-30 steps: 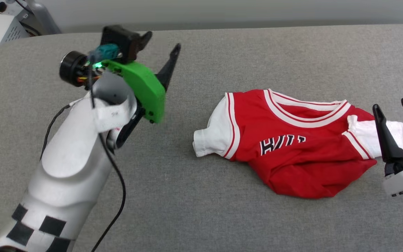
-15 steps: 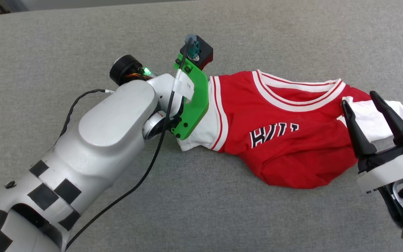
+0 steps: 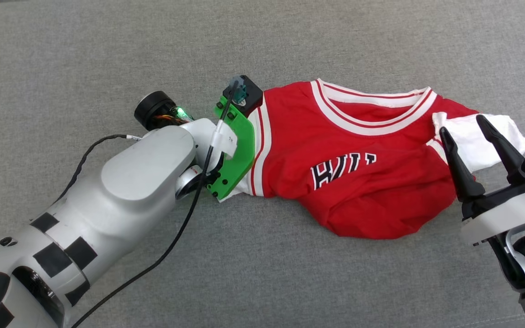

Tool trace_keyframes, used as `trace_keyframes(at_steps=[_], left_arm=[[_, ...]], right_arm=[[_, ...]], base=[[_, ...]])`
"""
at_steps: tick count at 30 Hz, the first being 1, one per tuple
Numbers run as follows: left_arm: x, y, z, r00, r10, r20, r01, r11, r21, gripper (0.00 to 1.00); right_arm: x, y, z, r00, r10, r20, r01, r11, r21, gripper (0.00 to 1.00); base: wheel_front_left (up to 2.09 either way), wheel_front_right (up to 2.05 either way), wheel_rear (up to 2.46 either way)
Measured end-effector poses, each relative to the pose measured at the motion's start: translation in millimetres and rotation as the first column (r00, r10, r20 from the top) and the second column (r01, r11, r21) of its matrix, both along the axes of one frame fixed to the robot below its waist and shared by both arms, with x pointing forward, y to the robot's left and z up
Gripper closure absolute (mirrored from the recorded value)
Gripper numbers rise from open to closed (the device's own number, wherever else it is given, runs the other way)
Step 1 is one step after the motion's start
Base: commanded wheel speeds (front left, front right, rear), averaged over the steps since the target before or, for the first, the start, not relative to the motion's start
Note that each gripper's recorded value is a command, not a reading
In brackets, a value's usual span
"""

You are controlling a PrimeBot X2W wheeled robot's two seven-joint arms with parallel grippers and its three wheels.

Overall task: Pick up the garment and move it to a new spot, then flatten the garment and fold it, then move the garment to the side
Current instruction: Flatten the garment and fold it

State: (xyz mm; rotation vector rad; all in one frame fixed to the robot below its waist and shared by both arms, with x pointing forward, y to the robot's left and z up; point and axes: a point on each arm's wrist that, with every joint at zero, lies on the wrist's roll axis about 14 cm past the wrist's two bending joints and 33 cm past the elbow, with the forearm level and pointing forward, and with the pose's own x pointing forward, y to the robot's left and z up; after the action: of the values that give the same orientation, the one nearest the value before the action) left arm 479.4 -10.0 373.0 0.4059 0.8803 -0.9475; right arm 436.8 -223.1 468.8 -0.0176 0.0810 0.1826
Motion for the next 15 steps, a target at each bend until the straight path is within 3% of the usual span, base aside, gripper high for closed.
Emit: trace_keyframes(at_steps=[5, 11, 15], left_arm=[[17, 14, 26, 0.993, 0.083, 0.081, -0.074, 0.992, -0.107, 1.00], [46, 73, 56, 0.953, 0.245, 0.176, -0.224, 0.966, -0.130, 1.00], [55, 122, 59, 0.916, 0.343, 0.209, -0.332, 0.939, -0.086, 1.00]], right_arm=[[-1, -5, 13, 0.999, -0.012, 0.044, 0.012, 1.000, -0.001, 0.00], [-5, -7, 24, 0.997, -0.020, 0.077, 0.020, 1.000, -0.002, 0.00], [-4, -7, 31, 0.995, -0.018, 0.100, 0.019, 1.000, -0.009, 0.00]], base=[[0.00, 0.00, 0.00], [0.00, 0.00, 0.00], [0.00, 0.00, 0.00]])
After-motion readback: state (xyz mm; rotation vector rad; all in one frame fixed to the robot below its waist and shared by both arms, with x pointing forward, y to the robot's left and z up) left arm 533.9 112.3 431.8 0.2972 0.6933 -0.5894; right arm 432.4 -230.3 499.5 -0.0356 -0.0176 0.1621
